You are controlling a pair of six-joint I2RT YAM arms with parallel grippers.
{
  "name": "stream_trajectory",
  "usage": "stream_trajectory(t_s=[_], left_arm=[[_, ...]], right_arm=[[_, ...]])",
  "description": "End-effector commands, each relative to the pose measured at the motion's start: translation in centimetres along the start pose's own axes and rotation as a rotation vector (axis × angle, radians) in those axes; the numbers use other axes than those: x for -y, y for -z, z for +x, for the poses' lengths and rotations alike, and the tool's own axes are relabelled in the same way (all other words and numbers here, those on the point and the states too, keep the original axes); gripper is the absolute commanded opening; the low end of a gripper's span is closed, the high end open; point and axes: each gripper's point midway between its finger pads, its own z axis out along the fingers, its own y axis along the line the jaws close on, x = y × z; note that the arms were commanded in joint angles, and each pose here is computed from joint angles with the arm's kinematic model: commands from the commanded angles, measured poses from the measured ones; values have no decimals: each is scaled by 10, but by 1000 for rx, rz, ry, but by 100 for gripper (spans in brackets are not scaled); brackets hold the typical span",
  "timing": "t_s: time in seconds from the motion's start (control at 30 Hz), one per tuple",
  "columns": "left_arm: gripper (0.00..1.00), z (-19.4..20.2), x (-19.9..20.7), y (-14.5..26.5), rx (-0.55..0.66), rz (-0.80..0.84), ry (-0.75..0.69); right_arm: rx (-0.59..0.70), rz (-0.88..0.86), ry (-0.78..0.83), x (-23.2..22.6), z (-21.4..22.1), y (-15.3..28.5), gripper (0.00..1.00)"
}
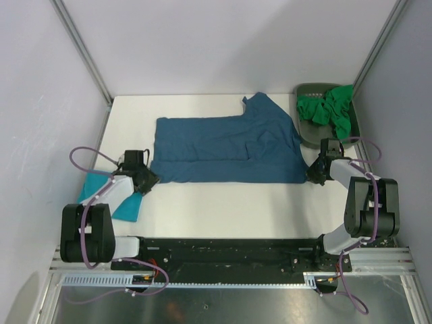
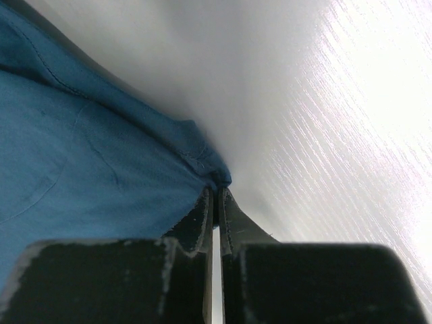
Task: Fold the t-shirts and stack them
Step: Fold the flattened tshirt in 1/3 of the way
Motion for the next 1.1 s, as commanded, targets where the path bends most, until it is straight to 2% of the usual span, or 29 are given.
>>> stream_trajectory(t_s=[0.0,0.27,0.67,1.07], left_arm=[[49,-16,9,-8,26,21,70],[48,-20,13,-15,19,17,85],[46,-29,15,0,67,54,75],[48,-30,9,-20,42,-13,77]], right_arm=[[7,28,23,2,-6,2,0],[2,20,28,0,-6,2,0],[2,18,34,-2,-7,2,0],[-10,18,42,-2,-5,1,0]])
